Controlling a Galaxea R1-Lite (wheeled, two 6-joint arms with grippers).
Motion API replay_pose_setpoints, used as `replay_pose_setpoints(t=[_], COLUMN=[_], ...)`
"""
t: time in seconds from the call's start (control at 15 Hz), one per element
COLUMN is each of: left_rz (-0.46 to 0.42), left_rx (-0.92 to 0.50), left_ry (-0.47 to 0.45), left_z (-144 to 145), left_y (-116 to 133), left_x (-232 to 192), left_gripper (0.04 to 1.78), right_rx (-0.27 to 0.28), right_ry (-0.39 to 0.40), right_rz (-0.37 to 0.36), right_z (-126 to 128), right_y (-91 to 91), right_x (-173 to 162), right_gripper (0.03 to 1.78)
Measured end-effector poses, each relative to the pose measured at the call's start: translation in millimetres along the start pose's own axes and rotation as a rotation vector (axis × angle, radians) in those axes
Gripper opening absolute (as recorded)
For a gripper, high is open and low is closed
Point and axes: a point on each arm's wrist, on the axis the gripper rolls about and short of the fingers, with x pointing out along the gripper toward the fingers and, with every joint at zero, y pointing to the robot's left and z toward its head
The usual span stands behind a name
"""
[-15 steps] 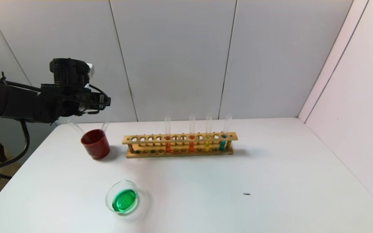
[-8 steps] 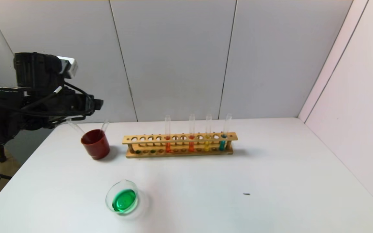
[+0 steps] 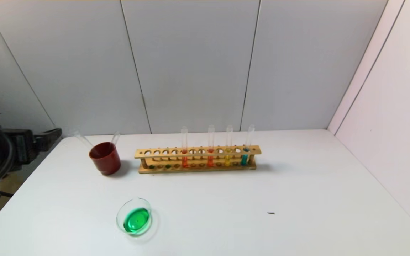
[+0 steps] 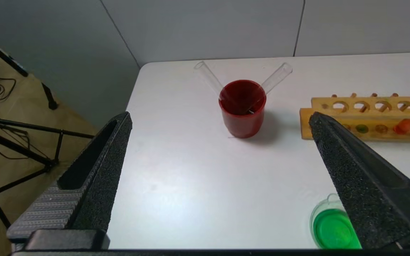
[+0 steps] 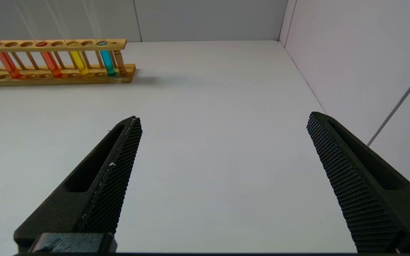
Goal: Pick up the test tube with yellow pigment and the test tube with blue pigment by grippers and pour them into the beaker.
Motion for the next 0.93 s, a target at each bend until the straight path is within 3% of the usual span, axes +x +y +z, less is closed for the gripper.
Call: replay_pose_setpoints(t=[0.6,0.93], left_rz=[0.055,0.016], left_rx=[-0.040,-0.055], left_ry=[-0.051,-0.040], left_z=[-73.5,-135.7], left_y=[45.5,43.0], left_x=[-156.7,-189.6], left_gripper=[1.75,1.75], right_rx=[0.000,0.000], right_ry=[0.000,0.000], right_rz=[0.000,0.000], right_z=[0.0,0.0], right_y=[0.0,0.0], right_x=[0.0,0.0], right_gripper=[1.70,1.70])
